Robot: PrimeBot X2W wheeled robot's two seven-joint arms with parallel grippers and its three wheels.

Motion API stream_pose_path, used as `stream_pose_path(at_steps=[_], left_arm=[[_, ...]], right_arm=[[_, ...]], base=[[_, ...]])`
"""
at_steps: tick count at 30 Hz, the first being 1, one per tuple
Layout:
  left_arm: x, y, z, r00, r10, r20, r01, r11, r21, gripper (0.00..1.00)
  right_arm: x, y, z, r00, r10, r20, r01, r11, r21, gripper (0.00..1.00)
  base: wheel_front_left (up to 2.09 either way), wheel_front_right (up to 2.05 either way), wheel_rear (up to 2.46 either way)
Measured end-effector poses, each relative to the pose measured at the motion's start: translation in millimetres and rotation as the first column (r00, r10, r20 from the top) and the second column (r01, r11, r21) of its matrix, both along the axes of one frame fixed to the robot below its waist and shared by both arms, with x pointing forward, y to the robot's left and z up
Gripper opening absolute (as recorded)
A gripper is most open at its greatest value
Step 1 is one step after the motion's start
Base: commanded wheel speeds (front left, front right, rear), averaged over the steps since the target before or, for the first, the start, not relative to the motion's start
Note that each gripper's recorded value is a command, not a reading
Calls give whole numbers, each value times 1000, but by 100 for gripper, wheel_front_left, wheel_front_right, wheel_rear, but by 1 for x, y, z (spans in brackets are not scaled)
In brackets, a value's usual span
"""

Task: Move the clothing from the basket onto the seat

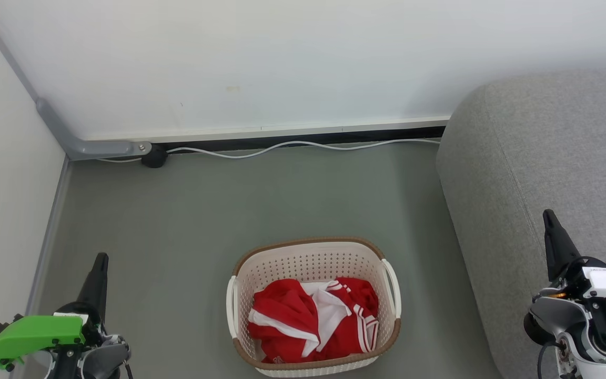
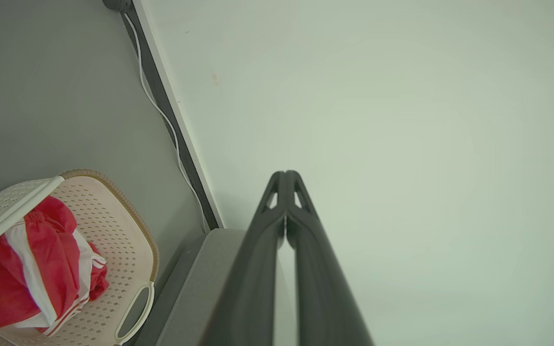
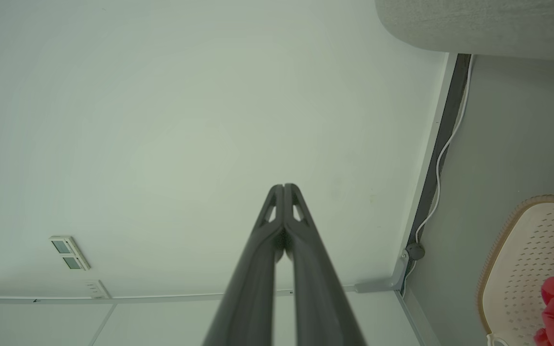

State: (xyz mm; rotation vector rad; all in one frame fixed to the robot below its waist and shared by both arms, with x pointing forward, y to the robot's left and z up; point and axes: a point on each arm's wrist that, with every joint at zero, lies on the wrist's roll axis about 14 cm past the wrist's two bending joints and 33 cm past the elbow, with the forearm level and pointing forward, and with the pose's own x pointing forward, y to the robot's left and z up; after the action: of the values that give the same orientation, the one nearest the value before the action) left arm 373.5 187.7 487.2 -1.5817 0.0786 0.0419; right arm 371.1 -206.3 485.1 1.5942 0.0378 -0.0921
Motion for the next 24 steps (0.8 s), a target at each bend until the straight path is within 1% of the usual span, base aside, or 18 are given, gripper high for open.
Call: stream_pose_path(at_steps=[24], left_arm=[[0, 0, 0, 1000, 0, 0, 0, 1000, 0, 0]], right_arm=[[0, 0, 0, 1000, 0, 0, 0, 1000, 0, 0]], base=[[0, 0, 0]])
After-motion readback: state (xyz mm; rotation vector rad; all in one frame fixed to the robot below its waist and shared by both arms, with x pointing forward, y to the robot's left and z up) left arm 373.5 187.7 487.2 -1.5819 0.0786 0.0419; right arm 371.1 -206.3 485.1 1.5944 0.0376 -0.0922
